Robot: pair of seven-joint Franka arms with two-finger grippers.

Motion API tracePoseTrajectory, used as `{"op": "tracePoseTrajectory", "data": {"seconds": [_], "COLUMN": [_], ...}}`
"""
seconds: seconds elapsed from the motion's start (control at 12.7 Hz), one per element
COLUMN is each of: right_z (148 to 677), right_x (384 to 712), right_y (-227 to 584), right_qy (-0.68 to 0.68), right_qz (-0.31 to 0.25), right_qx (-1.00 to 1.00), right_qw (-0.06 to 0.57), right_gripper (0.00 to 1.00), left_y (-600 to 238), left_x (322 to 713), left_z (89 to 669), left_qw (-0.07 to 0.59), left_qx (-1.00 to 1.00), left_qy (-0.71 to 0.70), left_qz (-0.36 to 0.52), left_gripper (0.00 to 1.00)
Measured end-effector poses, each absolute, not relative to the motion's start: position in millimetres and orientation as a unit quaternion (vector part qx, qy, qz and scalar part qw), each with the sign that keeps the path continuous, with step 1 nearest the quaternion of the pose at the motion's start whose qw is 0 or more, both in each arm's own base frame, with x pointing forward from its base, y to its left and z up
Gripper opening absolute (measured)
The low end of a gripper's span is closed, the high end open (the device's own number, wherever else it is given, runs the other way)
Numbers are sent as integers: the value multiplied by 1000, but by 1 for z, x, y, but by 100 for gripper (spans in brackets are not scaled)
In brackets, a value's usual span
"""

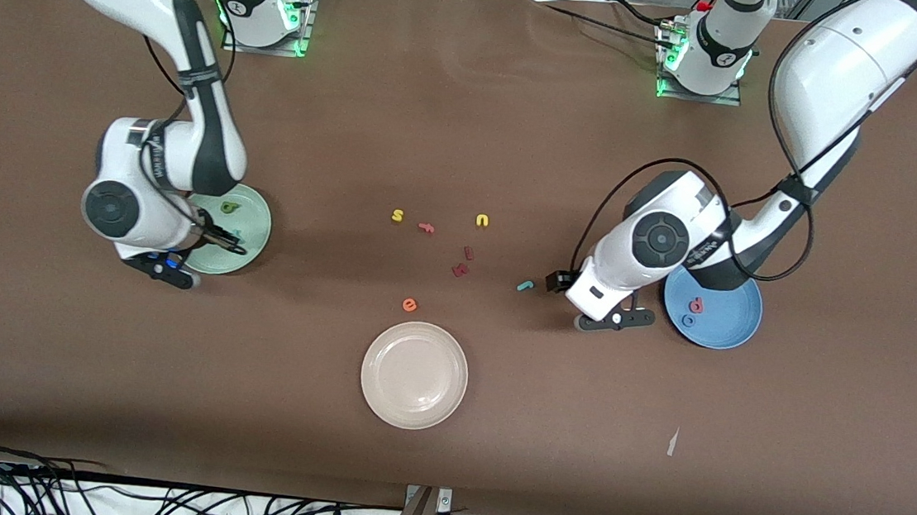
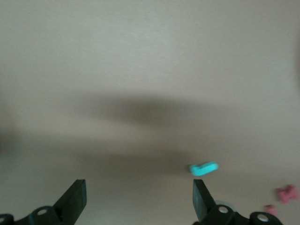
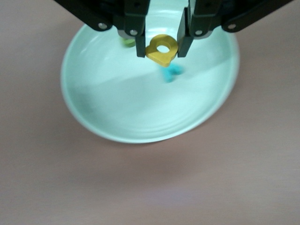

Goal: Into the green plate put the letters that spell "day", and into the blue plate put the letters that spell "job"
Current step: 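Place the yellow a on the green plate while the left gripper reaches cyan j, then grasp the cyan j with the left gripper while the right gripper retracts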

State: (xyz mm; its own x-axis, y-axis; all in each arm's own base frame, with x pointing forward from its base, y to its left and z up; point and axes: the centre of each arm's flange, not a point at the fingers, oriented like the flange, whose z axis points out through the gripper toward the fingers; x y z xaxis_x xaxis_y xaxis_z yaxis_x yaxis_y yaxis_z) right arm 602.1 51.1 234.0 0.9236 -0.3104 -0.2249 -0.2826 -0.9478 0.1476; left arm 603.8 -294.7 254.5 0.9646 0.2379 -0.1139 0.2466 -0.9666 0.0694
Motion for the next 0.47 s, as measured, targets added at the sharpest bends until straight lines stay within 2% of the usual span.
{"op": "tracePoseTrajectory", "data": {"seconds": [0.16,0.24,0.47], "right_z": [221,217,222], "right_x": [601,600,603], "right_y": [23,19,32], "right_qy": [-149,-148,-139], "right_qz": [-132,-134,-138], "right_qx": [979,979,979], "right_qw": [49,49,47], "right_gripper": [31,37,68], "left_y": [-319,-329,-357], "left_x": [594,589,581], "left_z": [241,230,204], "left_qw": [45,36,6], "left_qx": [987,986,983], "left_qy": [147,156,182], "left_qz": [-50,-50,-36], "left_gripper": [100,100,100]}}
